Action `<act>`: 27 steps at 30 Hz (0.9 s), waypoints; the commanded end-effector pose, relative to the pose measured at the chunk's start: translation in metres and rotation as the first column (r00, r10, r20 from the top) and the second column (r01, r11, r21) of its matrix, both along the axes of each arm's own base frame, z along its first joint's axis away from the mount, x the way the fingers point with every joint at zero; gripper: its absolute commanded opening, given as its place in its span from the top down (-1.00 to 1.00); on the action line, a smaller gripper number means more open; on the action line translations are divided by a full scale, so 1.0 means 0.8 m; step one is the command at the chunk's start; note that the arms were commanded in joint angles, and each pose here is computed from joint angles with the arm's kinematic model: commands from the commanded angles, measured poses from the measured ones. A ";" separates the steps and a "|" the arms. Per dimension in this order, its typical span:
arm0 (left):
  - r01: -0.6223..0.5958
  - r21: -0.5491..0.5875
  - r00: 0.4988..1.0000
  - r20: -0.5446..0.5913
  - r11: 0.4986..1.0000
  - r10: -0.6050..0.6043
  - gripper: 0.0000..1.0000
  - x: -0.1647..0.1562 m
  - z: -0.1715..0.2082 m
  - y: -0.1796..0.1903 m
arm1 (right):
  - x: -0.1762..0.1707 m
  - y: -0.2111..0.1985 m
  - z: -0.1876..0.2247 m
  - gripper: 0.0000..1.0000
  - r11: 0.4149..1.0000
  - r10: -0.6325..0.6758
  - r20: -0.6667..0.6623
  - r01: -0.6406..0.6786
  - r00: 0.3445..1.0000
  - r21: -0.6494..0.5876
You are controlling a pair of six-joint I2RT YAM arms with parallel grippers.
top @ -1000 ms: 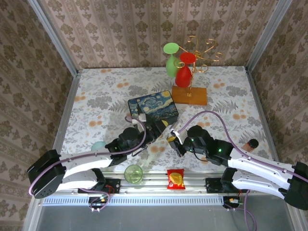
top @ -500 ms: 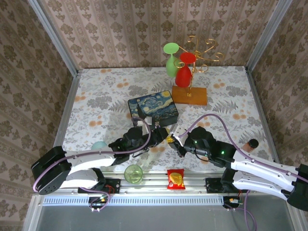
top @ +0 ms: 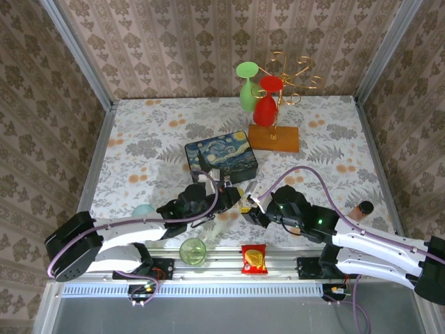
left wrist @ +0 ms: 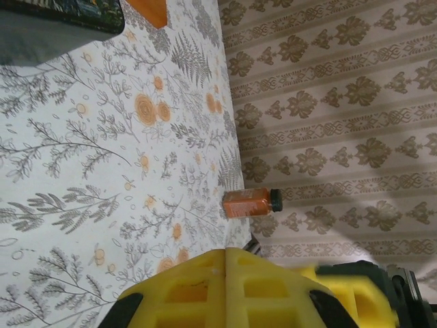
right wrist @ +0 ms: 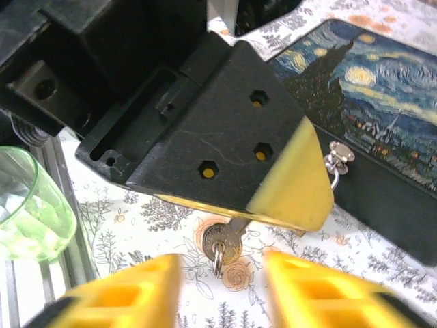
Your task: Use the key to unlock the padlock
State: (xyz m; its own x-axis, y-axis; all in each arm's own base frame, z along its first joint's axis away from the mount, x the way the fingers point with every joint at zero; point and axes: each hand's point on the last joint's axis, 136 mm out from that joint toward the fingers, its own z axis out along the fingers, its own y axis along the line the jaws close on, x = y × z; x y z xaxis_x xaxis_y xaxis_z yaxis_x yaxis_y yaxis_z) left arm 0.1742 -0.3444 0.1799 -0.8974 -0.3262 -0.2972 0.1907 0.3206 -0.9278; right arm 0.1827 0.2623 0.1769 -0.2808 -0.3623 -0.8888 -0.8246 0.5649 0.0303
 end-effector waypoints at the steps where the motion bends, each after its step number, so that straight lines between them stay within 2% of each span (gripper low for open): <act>1: -0.010 0.016 0.993 0.119 1.000 0.008 1.00 0.007 0.018 0.003 | 0.003 0.006 0.019 -0.72 0.982 -0.004 -0.140 0.030 0.990 0.188; 2: -0.025 0.022 0.988 0.154 0.999 0.021 1.00 0.010 0.023 0.006 | 0.006 0.005 0.023 -0.79 0.970 0.000 -0.185 0.045 0.983 0.237; 5: -0.061 0.023 0.973 0.223 0.998 0.055 1.00 0.020 0.034 0.012 | 0.013 0.005 0.034 -0.86 0.932 0.025 -0.263 0.072 0.964 0.355; 9: -0.046 -0.085 0.940 0.332 0.995 0.072 1.00 0.024 0.068 0.008 | 0.018 0.009 0.059 -0.97 0.856 0.112 -0.347 0.087 0.931 0.509; 12: -0.032 -0.141 0.917 0.389 0.990 0.085 1.00 0.023 0.087 0.006 | 0.025 0.009 0.077 -0.95 0.794 0.186 -0.417 0.114 0.890 0.598; 16: -0.057 -0.208 0.897 0.419 0.976 0.142 1.00 0.025 0.102 0.016 | 0.032 0.002 0.092 -0.82 0.730 0.233 -0.408 0.118 0.883 0.673; 20: -0.050 -0.216 0.876 0.459 0.975 0.147 1.00 0.021 0.113 0.015 | 0.029 0.005 0.093 -0.65 0.720 0.268 -0.405 0.097 0.874 0.687; 26: -0.053 -0.224 0.863 0.481 0.973 0.157 1.00 0.016 0.126 0.014 | 0.022 0.006 0.099 -0.22 0.681 0.316 -0.374 0.066 0.872 0.729; 27: -0.062 -0.234 0.861 0.480 0.970 0.170 1.00 0.017 0.128 0.017 | 0.022 0.005 0.099 -0.20 0.679 0.317 -0.371 0.064 0.873 0.731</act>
